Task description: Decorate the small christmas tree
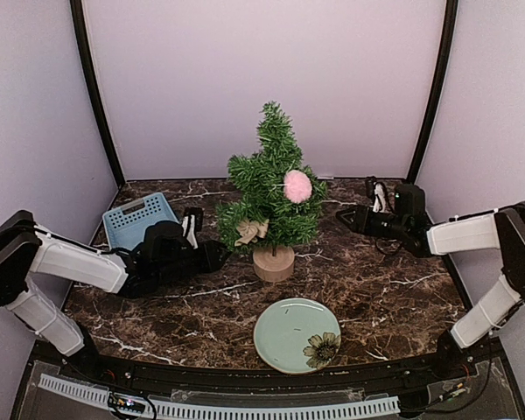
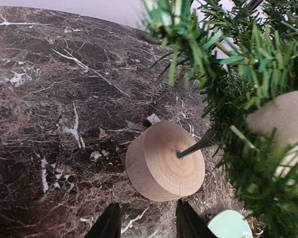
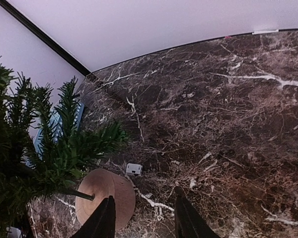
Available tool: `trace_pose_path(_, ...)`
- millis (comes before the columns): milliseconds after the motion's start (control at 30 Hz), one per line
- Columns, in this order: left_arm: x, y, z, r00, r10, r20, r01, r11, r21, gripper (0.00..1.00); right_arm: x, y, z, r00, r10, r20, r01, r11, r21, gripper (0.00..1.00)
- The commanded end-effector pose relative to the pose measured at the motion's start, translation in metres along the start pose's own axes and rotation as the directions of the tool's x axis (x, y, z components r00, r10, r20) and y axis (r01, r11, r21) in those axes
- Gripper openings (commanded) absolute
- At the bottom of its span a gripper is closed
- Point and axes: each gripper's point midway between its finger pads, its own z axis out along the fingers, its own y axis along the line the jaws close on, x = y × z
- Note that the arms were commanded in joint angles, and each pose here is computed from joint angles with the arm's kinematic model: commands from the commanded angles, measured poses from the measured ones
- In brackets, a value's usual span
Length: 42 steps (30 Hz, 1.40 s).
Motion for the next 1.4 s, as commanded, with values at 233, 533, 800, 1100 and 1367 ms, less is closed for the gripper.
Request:
trace_pose_path(233, 0.011, -0.022, 0.041, 0.995, -0.101, 0.013, 0.097, 0.981, 0.168, 0.36, 0.019, 0.032, 0.059, 0.999, 0.019, -0.045, -0.027, 0.979, -0.200, 0.40)
trace_pose_path(533, 0.028, -0.026, 0.066, 0.991, -0.123, -0.050, 0.131, 0.972, 0.197, 0.32, 0.038, 0.041, 0.085, 0.994, 0.031, -0.104, -0.056, 0.969, -0.243, 0.38)
trace_pose_path(800, 0.039, -0.026, 0.085, 0.990, -0.107, -0.090, 0.124, 0.972, 0.200, 0.29, 0.058, 0.040, 0.097, 0.987, 0.043, -0.156, -0.083, 0.962, -0.259, 0.37)
trace_pose_path(1100, 0.041, -0.019, 0.102, 0.985, -0.124, -0.120, 0.145, 0.971, 0.188, 0.22, 0.064, 0.036, 0.087, 0.987, 0.040, -0.159, -0.079, 0.966, -0.246, 0.37)
trace_pose_path(1367, 0.032, -0.011, 0.123, 0.982, -0.135, -0.134, 0.161, 0.965, 0.207, 0.13, 0.063, 0.017, 0.070, 0.986, 0.083, -0.143, -0.112, 0.971, -0.210, 0.37)
